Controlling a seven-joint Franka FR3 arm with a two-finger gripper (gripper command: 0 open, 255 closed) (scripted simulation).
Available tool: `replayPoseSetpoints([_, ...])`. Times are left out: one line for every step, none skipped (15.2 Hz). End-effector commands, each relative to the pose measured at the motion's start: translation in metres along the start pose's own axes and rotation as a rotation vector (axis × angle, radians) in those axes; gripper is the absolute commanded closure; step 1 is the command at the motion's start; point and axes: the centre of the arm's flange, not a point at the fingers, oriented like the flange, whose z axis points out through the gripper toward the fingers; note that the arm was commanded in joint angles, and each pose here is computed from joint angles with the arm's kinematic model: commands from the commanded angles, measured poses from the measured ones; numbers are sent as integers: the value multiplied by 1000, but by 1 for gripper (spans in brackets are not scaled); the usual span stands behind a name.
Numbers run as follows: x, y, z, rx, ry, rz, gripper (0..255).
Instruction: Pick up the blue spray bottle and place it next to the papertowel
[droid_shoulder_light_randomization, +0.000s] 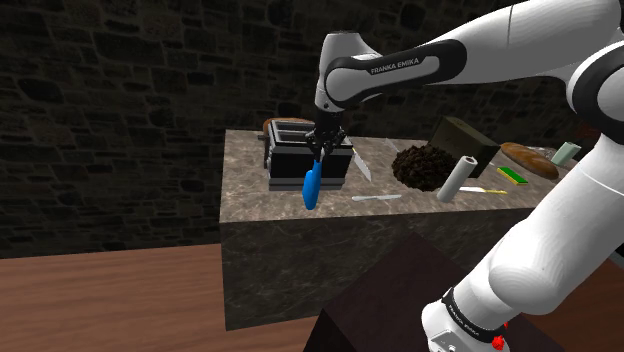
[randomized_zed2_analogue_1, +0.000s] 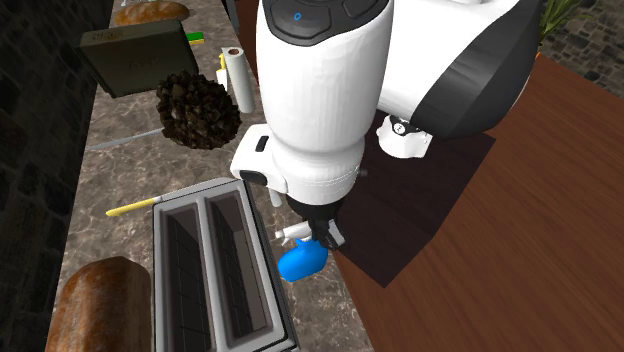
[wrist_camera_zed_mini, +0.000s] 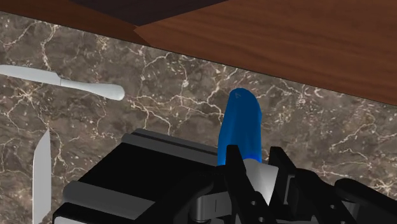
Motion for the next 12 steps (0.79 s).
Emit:
replayPoseSetpoints([0,0,0,0,0,0,255])
replayPoseSetpoints([0,0,-5,0,0,0,255])
replayPoseSetpoints([0,1,-10,0,0,0,255])
replayPoseSetpoints([0,1,-16,0,0,0,255])
replayPoseSetpoints([-1,1,-21,0,0,0,255])
replayPoseSetpoints([-1,2,-26,0,0,0,255])
replayPoseSetpoints([-1,2,-31,0,0,0,255])
replayPoseSetpoints([-1,2,-37,0,0,0,255])
replayPoseSetpoints([-1,3,-42,0,0,0,255])
replayPoseSetpoints([-1,3,-47,0,0,0,255])
replayPoseSetpoints([-1,3,-52,0,0,0,255])
replayPoseSetpoints([-1,4,-58,0,0,0,255])
